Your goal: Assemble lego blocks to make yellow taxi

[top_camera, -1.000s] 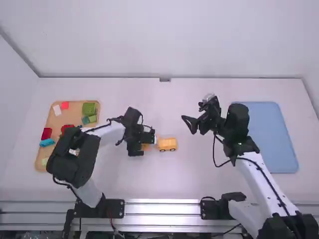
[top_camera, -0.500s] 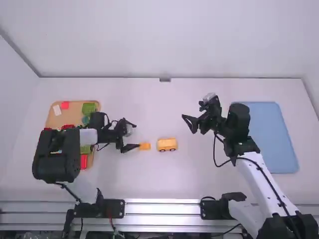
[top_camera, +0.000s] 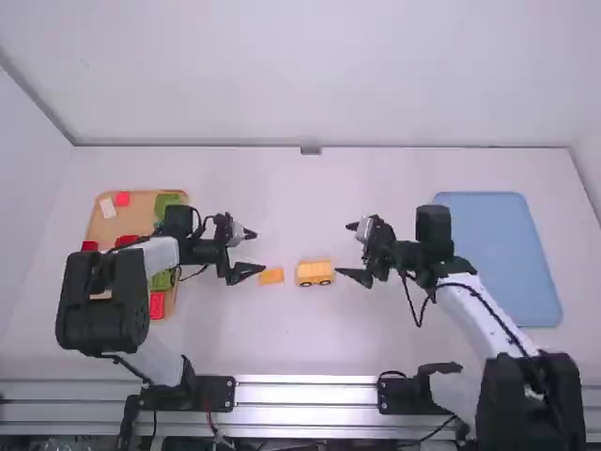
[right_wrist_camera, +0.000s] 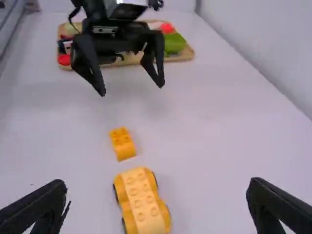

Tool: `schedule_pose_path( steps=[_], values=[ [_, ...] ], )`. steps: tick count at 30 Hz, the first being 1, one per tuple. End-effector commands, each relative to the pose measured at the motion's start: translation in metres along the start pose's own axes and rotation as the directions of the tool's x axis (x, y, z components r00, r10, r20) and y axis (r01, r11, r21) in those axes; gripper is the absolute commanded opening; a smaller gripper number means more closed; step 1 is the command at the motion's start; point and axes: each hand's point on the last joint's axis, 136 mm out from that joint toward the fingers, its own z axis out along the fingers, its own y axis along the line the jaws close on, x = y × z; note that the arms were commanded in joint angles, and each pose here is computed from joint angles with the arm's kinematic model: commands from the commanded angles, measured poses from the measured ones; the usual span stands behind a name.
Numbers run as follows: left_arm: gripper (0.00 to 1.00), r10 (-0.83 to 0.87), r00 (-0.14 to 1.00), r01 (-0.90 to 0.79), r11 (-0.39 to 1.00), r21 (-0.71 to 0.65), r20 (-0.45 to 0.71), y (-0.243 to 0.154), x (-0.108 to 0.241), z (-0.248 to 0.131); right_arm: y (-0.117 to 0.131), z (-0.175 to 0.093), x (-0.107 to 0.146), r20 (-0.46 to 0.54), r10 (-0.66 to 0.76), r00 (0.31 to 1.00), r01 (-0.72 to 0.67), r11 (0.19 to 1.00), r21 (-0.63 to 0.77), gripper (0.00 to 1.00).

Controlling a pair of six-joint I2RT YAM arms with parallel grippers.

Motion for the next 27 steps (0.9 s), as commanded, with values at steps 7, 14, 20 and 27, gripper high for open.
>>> schedule_pose_path(
  steps=[7, 14, 20, 27],
  values=[
    [0.99, -0.091, 0.994, 0.09, 0.996, -0.019, -0.063, -0.004, 0.012, 0.003, 0.016, 0.033, 0.038, 0.142, -0.062, 0.988, 0.092, 0.973, -0.213, 0.98],
    [0.99, 0.245, 0.962, -0.239, 0.969, 0.059, -0.12, -0.034, 0.047, 0.022, 0.031, 0.046, 0.062, 0.142, -0.048, 0.989, 0.085, 0.96, -0.268, 0.98],
    [0.98, 0.193, 0.966, -0.21, 0.974, -0.089, -0.17, -0.02, 0.069, 0.021, 0.036, 0.055, 0.07, 0.067, -0.048, 0.997, 0.065, 0.957, -0.282, 0.98],
    [0.95, 0.209, 0.961, -0.229, 0.968, -0.099, -0.183, -0.019, 0.081, 0.025, 0.043, 0.068, 0.068, 0.053, -0.079, 0.995, 0.091, 0.948, -0.306, 0.98]
  ],
)
